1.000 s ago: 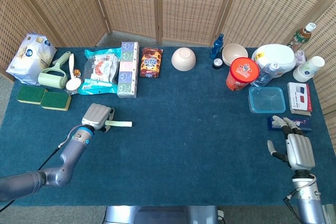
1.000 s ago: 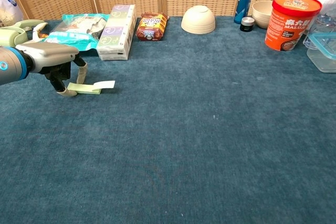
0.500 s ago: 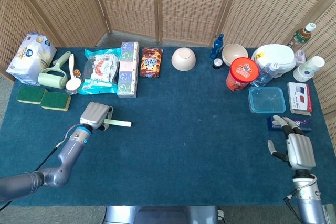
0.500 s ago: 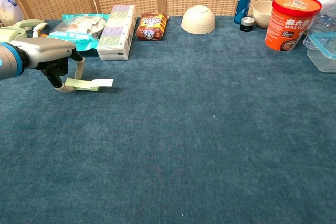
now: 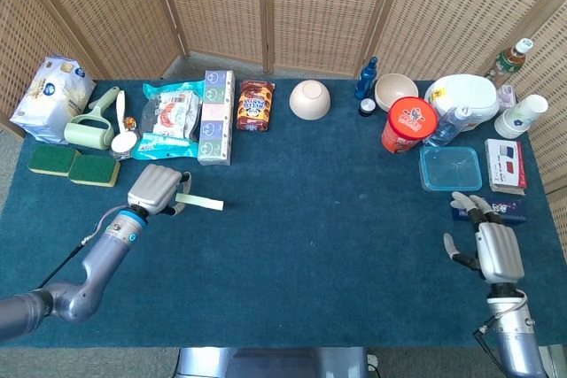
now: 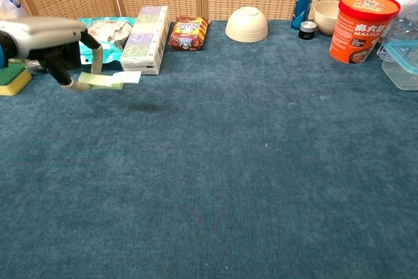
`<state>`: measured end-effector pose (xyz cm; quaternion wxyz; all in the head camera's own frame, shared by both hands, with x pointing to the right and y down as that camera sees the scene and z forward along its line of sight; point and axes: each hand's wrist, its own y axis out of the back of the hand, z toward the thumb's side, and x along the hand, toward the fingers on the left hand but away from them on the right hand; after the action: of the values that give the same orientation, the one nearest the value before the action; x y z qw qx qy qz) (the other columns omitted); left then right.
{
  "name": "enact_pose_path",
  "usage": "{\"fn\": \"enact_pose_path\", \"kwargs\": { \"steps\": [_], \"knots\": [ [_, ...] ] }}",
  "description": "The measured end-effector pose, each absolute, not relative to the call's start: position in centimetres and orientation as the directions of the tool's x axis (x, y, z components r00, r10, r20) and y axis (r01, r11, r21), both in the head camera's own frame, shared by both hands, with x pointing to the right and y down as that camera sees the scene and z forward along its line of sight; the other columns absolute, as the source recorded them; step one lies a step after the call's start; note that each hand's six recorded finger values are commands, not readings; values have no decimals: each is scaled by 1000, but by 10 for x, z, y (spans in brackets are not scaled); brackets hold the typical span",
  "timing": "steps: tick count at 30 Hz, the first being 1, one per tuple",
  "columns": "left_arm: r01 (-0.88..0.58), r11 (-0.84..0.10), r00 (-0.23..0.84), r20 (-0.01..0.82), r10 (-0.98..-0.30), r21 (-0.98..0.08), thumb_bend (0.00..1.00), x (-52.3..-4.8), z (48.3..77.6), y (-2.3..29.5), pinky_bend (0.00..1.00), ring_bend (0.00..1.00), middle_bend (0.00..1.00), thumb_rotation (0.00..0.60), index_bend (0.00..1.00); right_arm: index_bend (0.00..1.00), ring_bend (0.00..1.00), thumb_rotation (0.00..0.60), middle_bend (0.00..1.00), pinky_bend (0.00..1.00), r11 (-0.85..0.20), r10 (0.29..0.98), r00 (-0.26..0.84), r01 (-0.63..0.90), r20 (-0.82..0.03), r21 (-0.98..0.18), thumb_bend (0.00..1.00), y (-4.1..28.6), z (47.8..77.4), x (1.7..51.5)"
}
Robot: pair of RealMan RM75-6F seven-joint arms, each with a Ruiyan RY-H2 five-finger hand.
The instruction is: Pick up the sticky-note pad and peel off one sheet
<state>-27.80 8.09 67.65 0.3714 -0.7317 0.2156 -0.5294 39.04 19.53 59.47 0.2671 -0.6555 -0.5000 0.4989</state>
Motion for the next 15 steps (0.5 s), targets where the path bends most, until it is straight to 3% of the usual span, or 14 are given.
{"fn": "enact_pose_path", "kwargs": {
  "steps": [15],
  "knots": [
    [66,-650,479,596,-645,-757,479,-251,624,80,1000,1000,1000,600,849,147,139,600,309,246,-388,919,135,468,-369,-794,425,183,599,349]
  ]
}}
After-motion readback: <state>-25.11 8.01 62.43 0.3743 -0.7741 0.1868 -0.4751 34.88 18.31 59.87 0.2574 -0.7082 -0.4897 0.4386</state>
